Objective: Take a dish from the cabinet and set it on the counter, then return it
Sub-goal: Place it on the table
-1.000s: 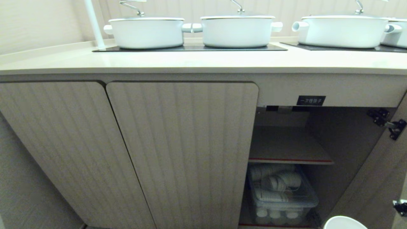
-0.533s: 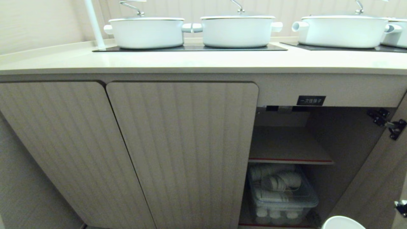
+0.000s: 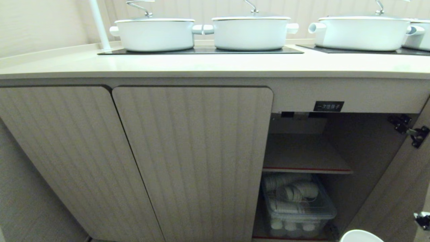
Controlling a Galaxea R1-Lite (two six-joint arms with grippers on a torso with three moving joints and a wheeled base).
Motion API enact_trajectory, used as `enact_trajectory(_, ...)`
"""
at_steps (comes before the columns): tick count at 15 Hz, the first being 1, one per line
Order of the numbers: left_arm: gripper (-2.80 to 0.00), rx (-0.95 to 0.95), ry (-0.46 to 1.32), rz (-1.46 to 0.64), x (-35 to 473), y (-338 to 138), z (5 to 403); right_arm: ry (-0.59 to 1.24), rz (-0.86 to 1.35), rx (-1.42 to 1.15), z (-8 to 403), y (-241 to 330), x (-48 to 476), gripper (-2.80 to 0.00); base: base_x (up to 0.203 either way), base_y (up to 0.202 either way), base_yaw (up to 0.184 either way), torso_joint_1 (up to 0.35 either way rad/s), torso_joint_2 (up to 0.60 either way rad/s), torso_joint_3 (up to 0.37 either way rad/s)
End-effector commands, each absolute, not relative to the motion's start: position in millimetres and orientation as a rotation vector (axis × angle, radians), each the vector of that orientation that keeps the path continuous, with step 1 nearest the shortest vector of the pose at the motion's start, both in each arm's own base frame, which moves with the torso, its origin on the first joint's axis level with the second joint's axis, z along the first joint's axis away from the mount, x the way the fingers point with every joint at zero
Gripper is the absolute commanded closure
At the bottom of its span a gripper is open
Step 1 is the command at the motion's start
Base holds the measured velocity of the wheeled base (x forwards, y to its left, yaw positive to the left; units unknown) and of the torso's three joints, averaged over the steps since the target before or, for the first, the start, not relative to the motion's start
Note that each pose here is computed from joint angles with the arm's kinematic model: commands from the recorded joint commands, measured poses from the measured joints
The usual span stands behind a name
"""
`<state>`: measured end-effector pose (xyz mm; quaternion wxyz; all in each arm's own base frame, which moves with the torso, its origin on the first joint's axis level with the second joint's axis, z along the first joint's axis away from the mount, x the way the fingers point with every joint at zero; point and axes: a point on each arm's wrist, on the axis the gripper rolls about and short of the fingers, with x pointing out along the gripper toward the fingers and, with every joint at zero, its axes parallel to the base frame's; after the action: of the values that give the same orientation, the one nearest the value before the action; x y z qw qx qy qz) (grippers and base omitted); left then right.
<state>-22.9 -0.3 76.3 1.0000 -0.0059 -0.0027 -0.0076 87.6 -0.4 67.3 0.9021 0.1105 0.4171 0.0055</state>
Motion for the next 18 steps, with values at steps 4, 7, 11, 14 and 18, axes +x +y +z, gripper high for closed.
enact_trajectory(4,0.00,-0.012,-0.006,-0.015,-22.9,-0.3,76.3,0.873,0.011,0.233,66.4,-0.4,88.5,0.00,0.000,0.000,0.000,0.000,0.00,0.000)
enact_trajectory(7,0.00,-0.012,-0.006,-0.014,-22.9,-0.3,76.4,0.880,0.010,0.235,65.7,-0.4,89.2,0.00,0.000,0.000,0.000,0.000,0.00,0.000)
enact_trajectory(11,0.00,-0.012,-0.005,-0.014,-22.9,-0.3,76.2,0.887,0.008,0.241,65.1,-0.4,89.8,0.00,0.000,0.000,0.000,0.000,0.00,0.000)
enact_trajectory(14,0.00,-0.012,-0.006,-0.015,-22.9,-0.3,76.4,0.886,0.010,0.241,65.0,-0.3,90.8,0.00,0.000,0.000,0.000,0.000,0.00,0.000)
enact_trajectory(18,0.00,-0.012,-0.005,-0.015,-22.8,-0.3,76.0,0.898,0.009,0.241,63.8,-0.2,91.8,0.00,0.000,0.000,0.000,0.000,0.00,0.000)
